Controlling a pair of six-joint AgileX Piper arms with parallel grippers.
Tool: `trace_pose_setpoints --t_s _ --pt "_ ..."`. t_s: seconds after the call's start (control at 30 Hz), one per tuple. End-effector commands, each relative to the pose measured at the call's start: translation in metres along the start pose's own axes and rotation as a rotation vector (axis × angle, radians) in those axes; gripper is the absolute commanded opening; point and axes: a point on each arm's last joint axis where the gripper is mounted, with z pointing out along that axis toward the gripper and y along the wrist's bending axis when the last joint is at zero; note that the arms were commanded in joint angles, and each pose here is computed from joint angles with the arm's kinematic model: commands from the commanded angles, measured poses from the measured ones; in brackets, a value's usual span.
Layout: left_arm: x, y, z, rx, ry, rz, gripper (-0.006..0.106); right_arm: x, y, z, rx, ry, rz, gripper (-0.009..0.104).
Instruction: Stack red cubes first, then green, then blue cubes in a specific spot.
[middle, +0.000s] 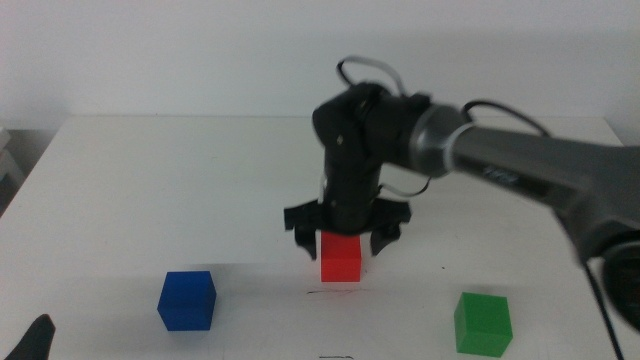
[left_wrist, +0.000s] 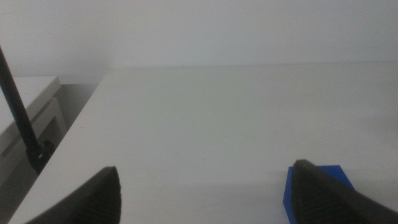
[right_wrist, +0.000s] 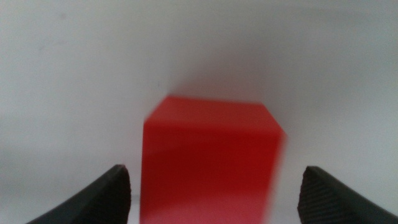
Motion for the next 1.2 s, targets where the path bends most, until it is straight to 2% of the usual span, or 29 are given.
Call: trace_pose_setpoints --t_s 0.0,0.1,0.17,0.27,0.4,0.63,0.93,1.17 --pt "-0.009 0.001 -0.002 -0.006 -0.109 -0.017 0.093 -0.002 -0.014 -0.073 -0.029 -0.130 -0.029 0.089" --pt "-0.009 0.001 -0.002 -0.006 -0.109 -0.017 0.093 0.010 -0.041 -0.105 -0.005 -0.185 -0.027 0.089" --pt "-0.009 0.001 -0.002 -0.006 -0.109 -0.017 0.093 0.022 -0.064 -0.117 -0.014 -0.209 0.024 0.089" --pt "-0.009 0.001 -0.002 -0.006 -0.109 -0.017 0.093 0.043 -0.096 -0.124 -0.016 -0.204 0.132 0.088" --pt "-0.009 0.001 -0.002 -0.006 -0.109 -0.017 0.093 0.072 -0.123 -0.120 0.043 -0.172 0.194 0.088" --pt "-0.009 0.001 -0.002 -0.006 -0.109 -0.017 0.093 0.099 -0.135 -0.081 0.093 -0.060 0.222 0.088" --pt "-0.009 0.001 -0.002 -0.006 -0.109 -0.017 0.093 0.105 -0.139 -0.067 0.100 -0.050 0.195 0.088" --pt "-0.009 0.001 -0.002 -0.006 -0.109 -0.017 0.093 0.103 -0.137 -0.058 0.069 -0.095 0.182 0.088"
